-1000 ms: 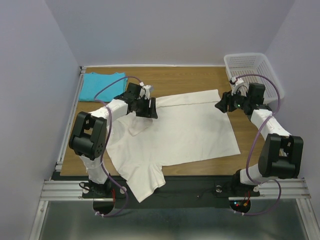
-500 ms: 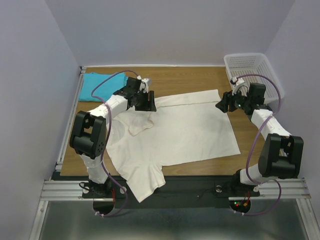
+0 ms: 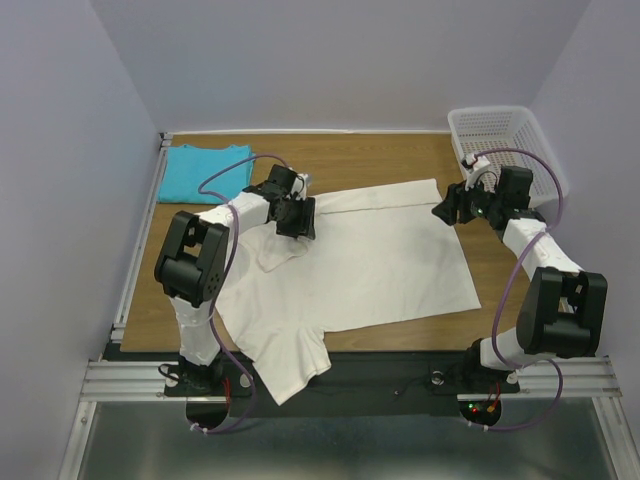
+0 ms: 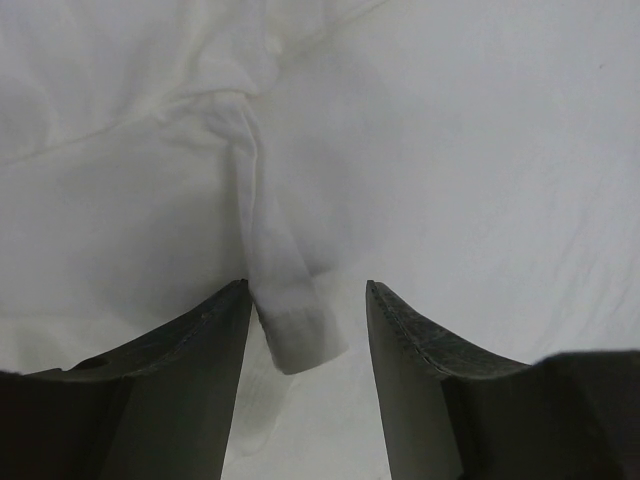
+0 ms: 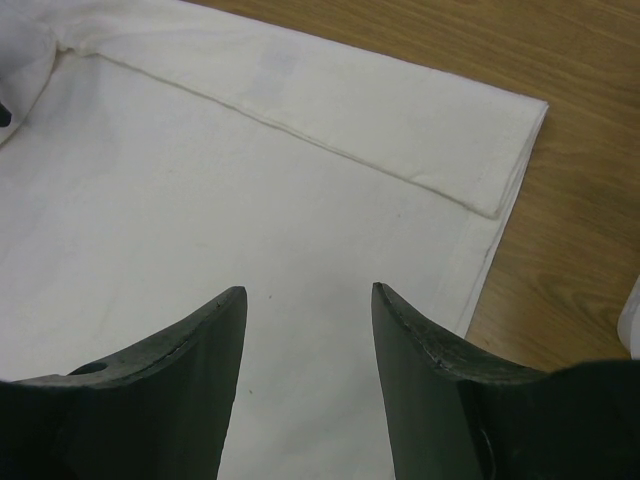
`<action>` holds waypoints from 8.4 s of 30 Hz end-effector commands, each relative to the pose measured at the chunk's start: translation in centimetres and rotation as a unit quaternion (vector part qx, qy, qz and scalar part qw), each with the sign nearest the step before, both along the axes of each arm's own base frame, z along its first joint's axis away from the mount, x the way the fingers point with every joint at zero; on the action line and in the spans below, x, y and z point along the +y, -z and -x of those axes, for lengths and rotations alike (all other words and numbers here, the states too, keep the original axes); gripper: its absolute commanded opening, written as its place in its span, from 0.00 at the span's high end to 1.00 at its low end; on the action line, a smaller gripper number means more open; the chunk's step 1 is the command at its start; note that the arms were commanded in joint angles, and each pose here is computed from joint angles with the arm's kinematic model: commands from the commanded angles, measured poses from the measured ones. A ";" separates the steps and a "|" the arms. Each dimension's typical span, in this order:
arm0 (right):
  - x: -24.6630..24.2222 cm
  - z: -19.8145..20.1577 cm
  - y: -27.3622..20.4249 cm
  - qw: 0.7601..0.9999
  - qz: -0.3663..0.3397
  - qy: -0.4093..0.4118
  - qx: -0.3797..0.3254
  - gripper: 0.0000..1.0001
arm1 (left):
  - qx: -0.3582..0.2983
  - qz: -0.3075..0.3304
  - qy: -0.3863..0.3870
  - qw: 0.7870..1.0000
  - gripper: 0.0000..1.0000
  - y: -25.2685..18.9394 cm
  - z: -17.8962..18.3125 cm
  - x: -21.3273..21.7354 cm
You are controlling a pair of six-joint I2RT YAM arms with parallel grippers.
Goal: Fold and stack the t-shirts
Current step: Fold the tshirt
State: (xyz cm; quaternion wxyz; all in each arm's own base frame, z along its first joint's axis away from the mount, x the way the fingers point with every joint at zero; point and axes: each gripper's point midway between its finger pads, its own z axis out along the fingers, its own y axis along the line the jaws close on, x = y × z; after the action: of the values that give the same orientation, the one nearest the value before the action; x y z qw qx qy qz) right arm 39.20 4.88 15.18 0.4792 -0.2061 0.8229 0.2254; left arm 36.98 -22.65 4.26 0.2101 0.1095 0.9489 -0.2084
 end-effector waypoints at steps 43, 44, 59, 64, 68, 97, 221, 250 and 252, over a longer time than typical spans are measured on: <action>-1.6 18.1 5.8 0.852 0.255 -0.457 0.031 0.40 | 0.049 0.162 -0.338 0.926 0.14 -9.2 14.6 10.3; -1.7 18.5 6.5 0.850 0.260 -0.456 0.035 0.40 | 0.062 0.158 -0.348 0.922 0.14 -8.8 15.2 10.4; -1.3 19.3 8.0 0.866 0.242 -0.434 0.055 0.39 | 0.249 0.070 -0.258 0.931 0.19 -5.0 23.4 7.2; 1.2 20.8 7.3 0.853 0.202 -0.480 0.020 0.37 | 0.119 0.110 -0.076 0.984 0.19 -10.7 20.5 3.8; 5.6 20.6 6.0 0.826 0.199 -0.526 -0.024 0.37 | -0.071 0.102 -0.071 0.990 0.15 -16.9 15.7 5.0; 35.0 37.8 7.5 0.674 0.265 -0.689 -0.039 0.40 | -0.395 0.169 -0.328 0.842 0.07 -31.0 17.6 17.4; 33.5 19.5 -4.8 0.830 -0.044 -0.550 0.076 0.99 | -0.420 0.100 0.416 0.800 0.18 -19.7 21.9 3.1; 33.4 19.9 -5.0 0.827 -0.052 -0.555 0.077 0.99 | -0.289 0.017 0.394 0.872 0.39 -20.0 19.3 2.5; 33.4 19.8 -5.0 0.827 -0.053 -0.554 0.079 0.99 | -0.287 0.001 0.391 0.875 0.31 -20.2 19.4 2.8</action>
State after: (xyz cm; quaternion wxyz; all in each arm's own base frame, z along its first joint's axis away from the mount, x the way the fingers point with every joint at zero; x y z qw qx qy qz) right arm 18.84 37.73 16.92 0.1761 -0.5752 0.6234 0.4995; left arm 17.83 -20.83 23.74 0.3831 0.5262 0.7121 -0.2633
